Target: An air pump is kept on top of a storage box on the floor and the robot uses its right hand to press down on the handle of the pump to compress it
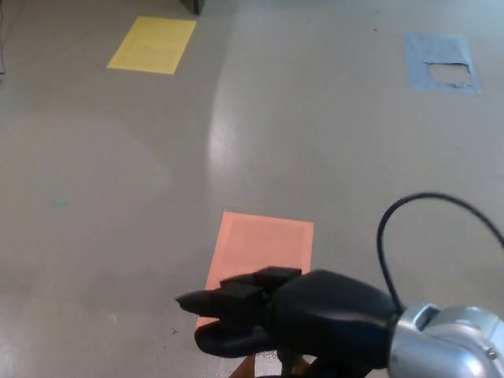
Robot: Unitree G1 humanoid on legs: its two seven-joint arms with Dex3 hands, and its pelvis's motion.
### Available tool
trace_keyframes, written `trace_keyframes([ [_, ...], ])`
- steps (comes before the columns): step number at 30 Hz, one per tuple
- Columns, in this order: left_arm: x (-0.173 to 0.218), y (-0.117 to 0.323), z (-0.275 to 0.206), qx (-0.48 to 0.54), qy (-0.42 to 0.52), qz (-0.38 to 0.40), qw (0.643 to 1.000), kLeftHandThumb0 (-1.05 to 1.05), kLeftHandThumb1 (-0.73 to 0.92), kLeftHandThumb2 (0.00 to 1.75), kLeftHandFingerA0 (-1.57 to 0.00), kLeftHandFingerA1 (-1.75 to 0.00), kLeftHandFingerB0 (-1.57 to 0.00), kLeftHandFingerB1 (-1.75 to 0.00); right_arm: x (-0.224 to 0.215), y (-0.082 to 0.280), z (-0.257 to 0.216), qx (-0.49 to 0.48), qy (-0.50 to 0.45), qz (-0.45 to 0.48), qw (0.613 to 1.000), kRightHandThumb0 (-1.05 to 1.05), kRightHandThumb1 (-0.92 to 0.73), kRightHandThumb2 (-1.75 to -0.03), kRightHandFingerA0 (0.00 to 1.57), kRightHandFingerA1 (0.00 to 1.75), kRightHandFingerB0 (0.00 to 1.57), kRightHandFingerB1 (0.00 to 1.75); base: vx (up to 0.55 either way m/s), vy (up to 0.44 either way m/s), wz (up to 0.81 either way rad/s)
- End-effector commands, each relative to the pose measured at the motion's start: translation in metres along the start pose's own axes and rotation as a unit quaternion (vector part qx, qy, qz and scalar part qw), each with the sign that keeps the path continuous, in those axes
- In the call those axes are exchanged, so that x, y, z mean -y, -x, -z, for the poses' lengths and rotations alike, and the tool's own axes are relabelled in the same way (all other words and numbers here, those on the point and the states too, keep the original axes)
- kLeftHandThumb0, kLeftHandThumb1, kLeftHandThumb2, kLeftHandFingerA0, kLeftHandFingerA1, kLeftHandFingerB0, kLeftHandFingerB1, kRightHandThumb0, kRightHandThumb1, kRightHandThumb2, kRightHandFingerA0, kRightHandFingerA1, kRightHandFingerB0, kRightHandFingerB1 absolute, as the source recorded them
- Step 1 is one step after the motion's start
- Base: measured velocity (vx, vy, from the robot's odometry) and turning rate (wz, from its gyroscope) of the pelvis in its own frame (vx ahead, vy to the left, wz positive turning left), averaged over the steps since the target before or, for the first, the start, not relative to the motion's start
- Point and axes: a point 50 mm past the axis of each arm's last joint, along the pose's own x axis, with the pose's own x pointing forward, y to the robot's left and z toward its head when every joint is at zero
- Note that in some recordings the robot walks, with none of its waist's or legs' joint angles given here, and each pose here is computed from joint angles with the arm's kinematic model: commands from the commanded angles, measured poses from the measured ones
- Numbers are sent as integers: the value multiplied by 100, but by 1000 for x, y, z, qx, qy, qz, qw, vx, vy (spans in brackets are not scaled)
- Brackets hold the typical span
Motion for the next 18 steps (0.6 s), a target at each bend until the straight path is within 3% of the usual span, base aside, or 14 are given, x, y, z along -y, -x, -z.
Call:
trace_keyframes([
  [1,-7,2,1,4,-6,-9,1000,-78,71,63,-28,-45,-30,-32,-30,-13,17,-50,-6,-6,999,-88,-79,-114,0,16,0,16,0,0,0],
  [5,-7,2,1,7,-2,-7,1000,-78,71,63,-27,-46,-30,-33,-61,-27,23,-71,-19,-29,997,-79,-74,-113,0,22,1,22,0,0,0],
  [10,-7,3,2,5,-5,-10,1000,-77,72,63,-29,-45,-30,-32,-109,-53,49,-140,-12,-47,989,-85,-78,-114,0,18,2,19,0,0,0],
  [13,-7,3,2,6,-3,-10,1000,-78,71,62,-27,-45,-30,-32,-131,-61,65,-171,-1,-34,985,-83,-73,-107,3,26,10,27,0,0,0],
  [18,-6,3,2,5,2,-9,1000,-77,71,62,-28,-46,-30,-32,-170,-65,95,-231,28,-29,972,-85,-75,-109,5,23,10,26,0,0,0],
])
